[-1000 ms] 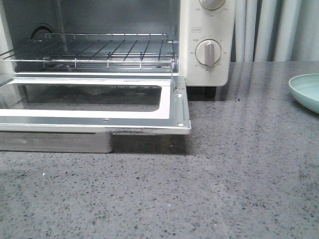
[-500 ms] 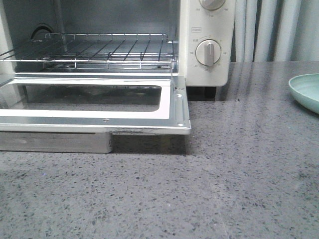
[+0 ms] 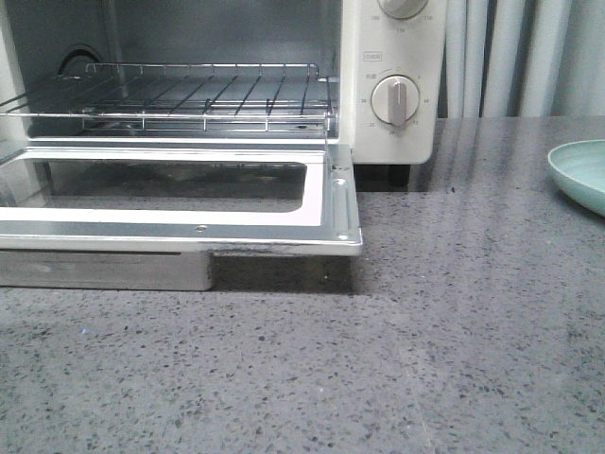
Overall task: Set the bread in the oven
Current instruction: 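Grasp the croissant on the blue plate with the right gripper, then lift the croissant and carry it into the open oven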
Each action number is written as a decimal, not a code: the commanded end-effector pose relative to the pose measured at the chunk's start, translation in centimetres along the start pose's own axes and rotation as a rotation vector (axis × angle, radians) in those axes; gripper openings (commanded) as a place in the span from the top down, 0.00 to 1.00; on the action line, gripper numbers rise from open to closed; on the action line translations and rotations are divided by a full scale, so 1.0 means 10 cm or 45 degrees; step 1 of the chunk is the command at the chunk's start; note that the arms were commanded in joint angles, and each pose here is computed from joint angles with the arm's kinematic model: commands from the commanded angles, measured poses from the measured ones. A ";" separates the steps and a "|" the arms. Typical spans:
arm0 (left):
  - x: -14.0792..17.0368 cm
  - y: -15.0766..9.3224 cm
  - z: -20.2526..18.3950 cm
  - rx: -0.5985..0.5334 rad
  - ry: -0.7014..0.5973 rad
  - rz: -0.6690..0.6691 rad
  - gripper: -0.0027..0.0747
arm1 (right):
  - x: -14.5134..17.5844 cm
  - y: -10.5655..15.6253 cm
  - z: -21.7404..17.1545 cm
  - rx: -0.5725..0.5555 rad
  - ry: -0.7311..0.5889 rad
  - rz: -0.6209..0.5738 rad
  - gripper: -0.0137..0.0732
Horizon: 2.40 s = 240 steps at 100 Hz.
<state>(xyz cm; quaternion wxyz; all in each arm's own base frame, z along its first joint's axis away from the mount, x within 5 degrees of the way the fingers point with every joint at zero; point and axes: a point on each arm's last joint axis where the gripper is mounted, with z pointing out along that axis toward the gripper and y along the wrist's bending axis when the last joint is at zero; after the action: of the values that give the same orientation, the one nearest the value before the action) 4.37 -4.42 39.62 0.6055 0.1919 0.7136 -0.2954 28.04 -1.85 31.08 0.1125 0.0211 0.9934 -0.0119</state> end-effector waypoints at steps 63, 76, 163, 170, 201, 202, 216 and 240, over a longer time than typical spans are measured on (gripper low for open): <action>-0.22 -0.02 -0.05 0.008 -0.222 -0.003 0.99 | 0.99 1.25 -1.10 -0.324 -0.326 -0.736 0.92; -0.22 -0.02 -0.05 0.008 -0.222 -0.003 0.99 | 1.02 1.50 -1.01 -0.341 -0.265 -0.856 0.92; -0.22 -0.02 -0.05 0.006 -0.214 0.002 0.99 | 0.42 2.75 -1.07 -0.063 -0.522 -1.279 0.92; -0.22 -0.02 -0.05 0.005 -0.211 0.004 0.99 | 0.37 2.78 -1.04 -0.008 -0.545 -1.288 0.92; -0.22 -0.02 -0.05 0.004 -0.210 0.006 0.99 | 0.19 2.94 -0.90 0.132 -0.661 -1.434 0.92; -0.22 -0.02 -0.05 0.004 -0.210 0.006 0.99 | 0.19 2.94 -0.91 0.137 -0.667 -1.438 0.92; -0.21 -0.02 -0.05 0.004 -0.204 0.006 0.99 | 0.11 2.96 -0.89 0.226 -0.733 -1.462 0.92; -0.21 -0.02 -0.05 0.004 -0.200 0.007 0.99 | 0.02 3.04 -0.81 0.309 -0.817 -1.505 0.92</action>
<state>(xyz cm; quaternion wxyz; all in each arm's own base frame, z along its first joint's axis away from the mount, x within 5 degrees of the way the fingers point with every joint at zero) 4.53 -4.28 40.20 0.6315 0.1819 0.6934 -0.2955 27.28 29.32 35.34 0.3076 -0.5239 0.7752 -0.1729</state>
